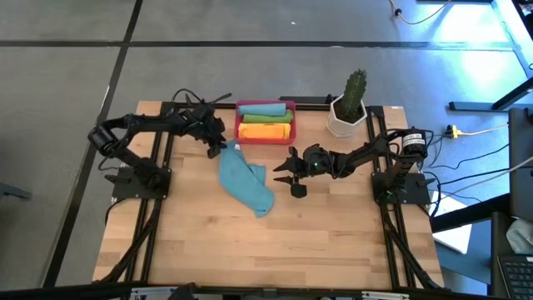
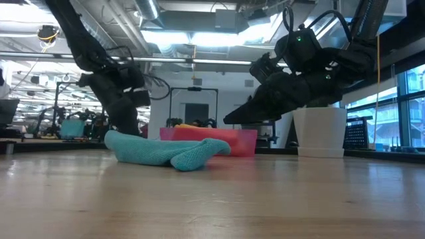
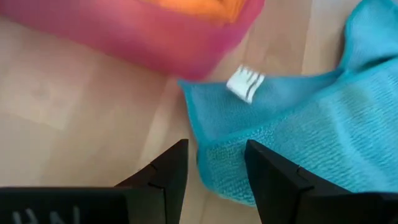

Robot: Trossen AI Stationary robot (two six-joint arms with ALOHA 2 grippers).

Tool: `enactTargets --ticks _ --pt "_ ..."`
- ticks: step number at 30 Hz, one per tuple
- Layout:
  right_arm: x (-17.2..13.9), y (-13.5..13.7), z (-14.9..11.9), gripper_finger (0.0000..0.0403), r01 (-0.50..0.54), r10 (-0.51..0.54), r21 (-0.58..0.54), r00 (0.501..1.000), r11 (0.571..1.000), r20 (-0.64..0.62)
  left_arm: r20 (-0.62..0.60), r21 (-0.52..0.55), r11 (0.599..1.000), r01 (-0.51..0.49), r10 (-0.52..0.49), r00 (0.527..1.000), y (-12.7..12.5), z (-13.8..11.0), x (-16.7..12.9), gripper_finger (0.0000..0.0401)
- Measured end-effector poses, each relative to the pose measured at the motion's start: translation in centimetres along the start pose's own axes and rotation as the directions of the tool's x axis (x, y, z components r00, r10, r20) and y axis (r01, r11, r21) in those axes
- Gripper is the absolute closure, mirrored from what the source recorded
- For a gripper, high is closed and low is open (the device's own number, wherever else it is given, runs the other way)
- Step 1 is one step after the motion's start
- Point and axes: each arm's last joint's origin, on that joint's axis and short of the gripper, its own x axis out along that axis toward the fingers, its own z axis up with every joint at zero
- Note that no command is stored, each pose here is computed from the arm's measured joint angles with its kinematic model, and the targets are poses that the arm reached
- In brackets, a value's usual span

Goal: Roll microfiber towels into tight, uniform cylinder then place into a basket
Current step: Roll the blue towel

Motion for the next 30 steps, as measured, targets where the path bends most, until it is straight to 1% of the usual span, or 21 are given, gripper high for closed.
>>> enactTargets --ticks 3,6,11,16,24,30 --pt "0.0 0.0 0.0 0.0240 0.000 0.000 0.000 1.000 1.000 0.000 -0.041 -0.025 1.000 0.018 -0.019 0.999 0.3 -0.6 1.1 0.0252" --pt "0.0 0.0 0.0 0.0240 0.000 0.000 0.000 1.000 1.000 0.000 -0.033 -0.043 0.998 0.045 -0.046 0.998 0.4 -0.7 1.5 0.0252" --pt "0.0 0.0 0.0 0.0240 0.000 0.000 0.000 1.000 1.000 0.000 -0.027 -0.040 0.998 0.052 -0.053 0.998 0.3 -0.6 1.4 0.0262" --pt "0.0 0.0 -0.1 0.0240 -0.001 0.001 0.002 1.000 1.000 -0.013 -0.009 -0.014 0.998 0.056 -0.056 0.998 0.1 -0.4 1.0 0.0297" --pt "0.0 0.0 -0.2 0.0240 -0.001 0.001 0.004 1.000 1.000 -0.020 0.043 0.040 0.998 0.038 -0.039 0.998 -0.8 0.7 -0.2 0.0391" --pt "0.0 0.0 -0.2 0.0240 -0.001 0.001 0.004 1.000 1.000 -0.019 0.069 0.088 0.996 -0.014 0.008 0.998 -2.0 1.5 -1.7 0.0400"
